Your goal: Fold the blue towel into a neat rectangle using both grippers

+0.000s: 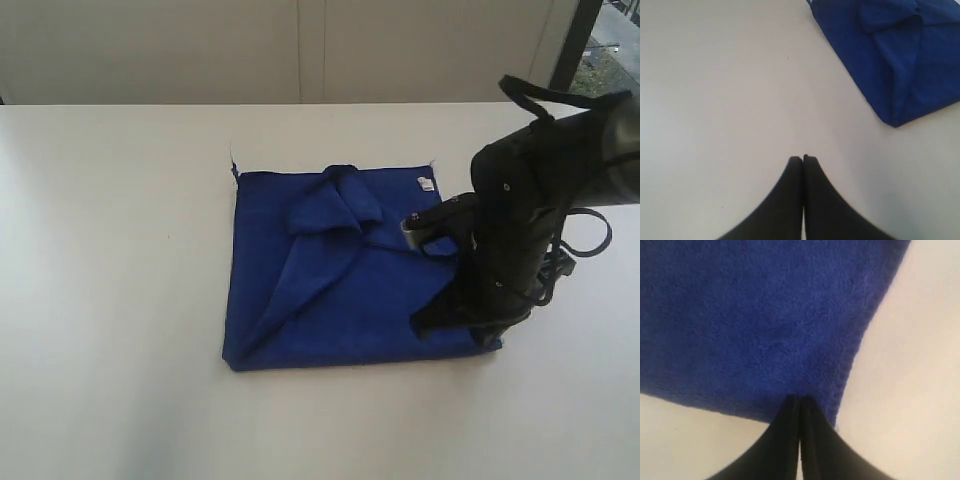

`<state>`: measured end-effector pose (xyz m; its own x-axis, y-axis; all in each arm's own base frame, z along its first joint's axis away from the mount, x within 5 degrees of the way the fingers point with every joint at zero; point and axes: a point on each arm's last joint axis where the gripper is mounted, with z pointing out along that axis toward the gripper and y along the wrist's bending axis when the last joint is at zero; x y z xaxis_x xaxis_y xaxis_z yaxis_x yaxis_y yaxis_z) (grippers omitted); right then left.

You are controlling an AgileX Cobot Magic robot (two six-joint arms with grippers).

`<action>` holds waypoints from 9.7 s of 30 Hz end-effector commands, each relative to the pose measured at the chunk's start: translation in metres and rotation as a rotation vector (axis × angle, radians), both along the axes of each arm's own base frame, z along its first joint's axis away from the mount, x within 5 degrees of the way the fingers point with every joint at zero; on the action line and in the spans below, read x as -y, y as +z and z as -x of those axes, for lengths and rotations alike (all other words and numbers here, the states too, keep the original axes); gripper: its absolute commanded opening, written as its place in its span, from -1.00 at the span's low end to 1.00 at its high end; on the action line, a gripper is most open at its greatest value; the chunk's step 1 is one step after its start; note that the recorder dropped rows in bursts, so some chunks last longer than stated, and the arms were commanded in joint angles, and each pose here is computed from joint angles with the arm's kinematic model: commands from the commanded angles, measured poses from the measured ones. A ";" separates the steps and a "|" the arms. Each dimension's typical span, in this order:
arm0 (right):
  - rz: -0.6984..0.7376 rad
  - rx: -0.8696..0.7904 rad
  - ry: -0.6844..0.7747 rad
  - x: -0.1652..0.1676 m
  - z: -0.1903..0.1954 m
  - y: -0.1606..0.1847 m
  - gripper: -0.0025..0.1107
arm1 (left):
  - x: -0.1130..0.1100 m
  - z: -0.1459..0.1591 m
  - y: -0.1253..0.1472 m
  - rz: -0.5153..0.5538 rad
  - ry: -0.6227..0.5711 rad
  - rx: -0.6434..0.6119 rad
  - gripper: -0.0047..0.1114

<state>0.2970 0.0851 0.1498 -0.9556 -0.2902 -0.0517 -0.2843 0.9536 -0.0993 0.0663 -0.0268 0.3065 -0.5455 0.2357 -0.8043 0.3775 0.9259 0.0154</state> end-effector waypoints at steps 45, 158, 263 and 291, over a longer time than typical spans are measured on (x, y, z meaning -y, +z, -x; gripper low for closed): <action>-0.089 0.306 -0.078 0.009 0.015 0.086 -0.96 | 0.000 -0.002 0.001 0.012 0.015 0.042 -0.92; -0.745 0.365 -0.213 0.033 -0.149 -0.005 -0.96 | 0.195 -0.334 -0.148 0.540 -0.227 -0.522 -0.92; -0.289 0.694 0.398 0.054 0.141 0.235 -0.96 | 0.136 -0.072 0.084 -0.105 -0.856 -0.434 -0.92; -0.164 0.729 0.321 0.065 0.018 0.160 -0.96 | 0.164 -0.169 0.030 -0.445 -0.607 -0.170 -0.92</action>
